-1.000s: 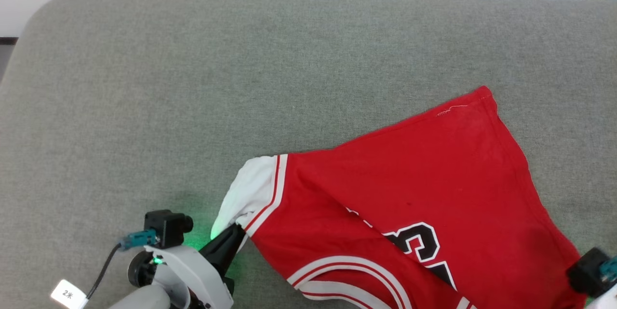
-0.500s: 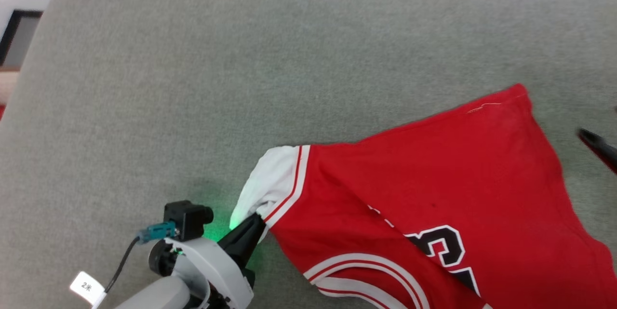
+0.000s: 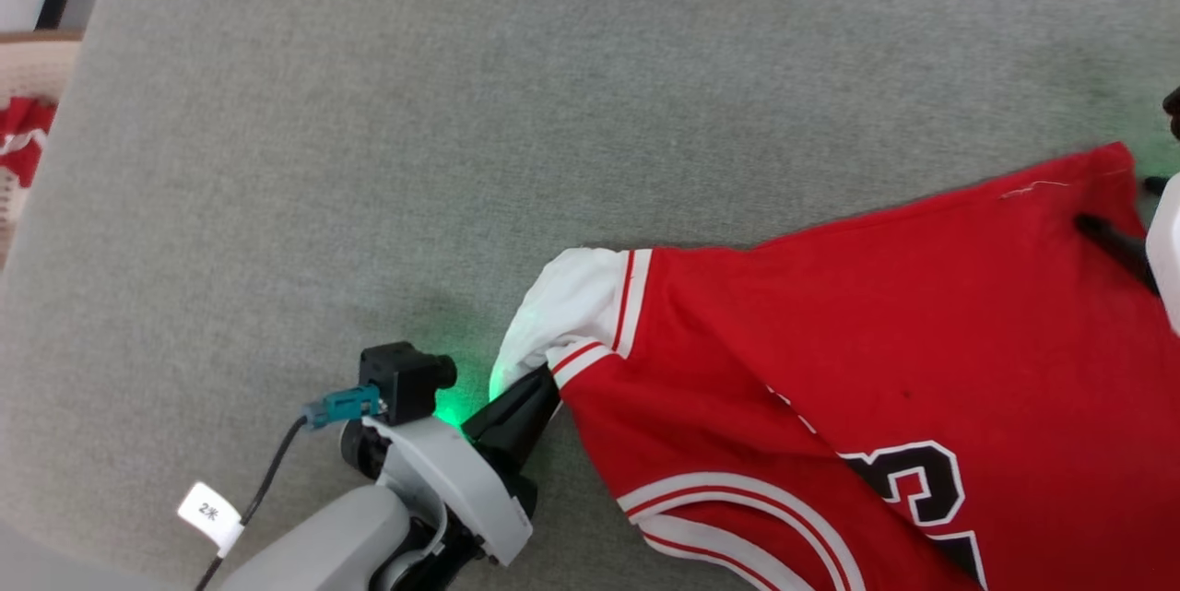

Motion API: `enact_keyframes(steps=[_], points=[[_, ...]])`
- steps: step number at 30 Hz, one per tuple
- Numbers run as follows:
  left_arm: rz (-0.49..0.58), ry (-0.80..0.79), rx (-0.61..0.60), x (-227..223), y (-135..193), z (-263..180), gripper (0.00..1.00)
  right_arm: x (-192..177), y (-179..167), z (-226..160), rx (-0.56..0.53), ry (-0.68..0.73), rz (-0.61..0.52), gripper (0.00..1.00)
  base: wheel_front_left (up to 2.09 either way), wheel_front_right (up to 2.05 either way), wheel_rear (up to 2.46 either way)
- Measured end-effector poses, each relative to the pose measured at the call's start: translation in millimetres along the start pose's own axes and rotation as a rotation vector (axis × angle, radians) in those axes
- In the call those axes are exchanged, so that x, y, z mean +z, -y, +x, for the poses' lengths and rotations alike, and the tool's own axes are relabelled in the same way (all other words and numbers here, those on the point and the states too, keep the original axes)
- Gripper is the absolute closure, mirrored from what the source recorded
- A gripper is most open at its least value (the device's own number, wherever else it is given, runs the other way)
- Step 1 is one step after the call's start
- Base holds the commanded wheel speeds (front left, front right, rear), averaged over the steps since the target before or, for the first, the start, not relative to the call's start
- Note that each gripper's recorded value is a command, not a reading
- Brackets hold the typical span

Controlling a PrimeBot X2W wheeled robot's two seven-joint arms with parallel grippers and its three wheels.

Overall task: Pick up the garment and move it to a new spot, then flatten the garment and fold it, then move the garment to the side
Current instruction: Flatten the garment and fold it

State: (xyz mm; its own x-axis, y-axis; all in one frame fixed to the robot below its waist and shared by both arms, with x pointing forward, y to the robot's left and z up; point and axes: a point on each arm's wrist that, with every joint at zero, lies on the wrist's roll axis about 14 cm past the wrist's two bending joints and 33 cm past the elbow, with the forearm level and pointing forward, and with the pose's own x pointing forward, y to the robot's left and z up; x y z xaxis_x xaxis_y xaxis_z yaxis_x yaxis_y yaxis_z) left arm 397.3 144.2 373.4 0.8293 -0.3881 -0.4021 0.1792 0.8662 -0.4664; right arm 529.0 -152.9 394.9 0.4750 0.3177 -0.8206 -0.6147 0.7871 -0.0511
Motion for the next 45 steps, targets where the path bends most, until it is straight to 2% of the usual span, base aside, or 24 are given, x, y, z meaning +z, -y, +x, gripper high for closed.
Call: enact_keyframes(steps=[2,9,14,20,27,31,34,39,45], points=[[-0.005,0.0,0.003,-1,-2,1,1.0,2,-1,6,0.014,-0.005,-0.003,0.99,0.0,0.0,0.0],[0.039,0.023,0.0,15,-9,8,1.0,22,2,9,0.013,0.097,0.022,1.0,0.0,0.0,0.0],[0.103,0.099,0.003,72,-21,23,1.0,61,42,-19,-0.092,0.257,0.069,1.0,0.0,0.0,0.0],[0.142,0.244,-0.104,174,14,63,1.0,117,98,-69,-0.247,0.485,0.099,1.0,0.0,0.0,0.0],[0.083,0.534,-0.153,330,47,90,1.0,193,160,-140,-0.443,0.818,0.142,1.0,0.0,0.0,0.0],[0.003,0.77,-0.193,413,71,82,1.0,218,186,-183,-0.563,0.99,0.141,1.0,0.0,0.0,0.0],[-0.072,0.885,-0.264,451,94,71,1.0,226,200,-213,-0.647,1.079,0.128,1.0,0.0,0.0,0.0],[-0.04,0.819,-0.288,433,106,78,1.0,213,200,-209,-0.666,1.049,0.137,1.0,0.0,0.0,0.0],[-0.136,0.591,-0.239,327,65,105,1.0,153,182,-144,-0.579,0.857,0.173,1.0,0.0,0.0,0.0]])
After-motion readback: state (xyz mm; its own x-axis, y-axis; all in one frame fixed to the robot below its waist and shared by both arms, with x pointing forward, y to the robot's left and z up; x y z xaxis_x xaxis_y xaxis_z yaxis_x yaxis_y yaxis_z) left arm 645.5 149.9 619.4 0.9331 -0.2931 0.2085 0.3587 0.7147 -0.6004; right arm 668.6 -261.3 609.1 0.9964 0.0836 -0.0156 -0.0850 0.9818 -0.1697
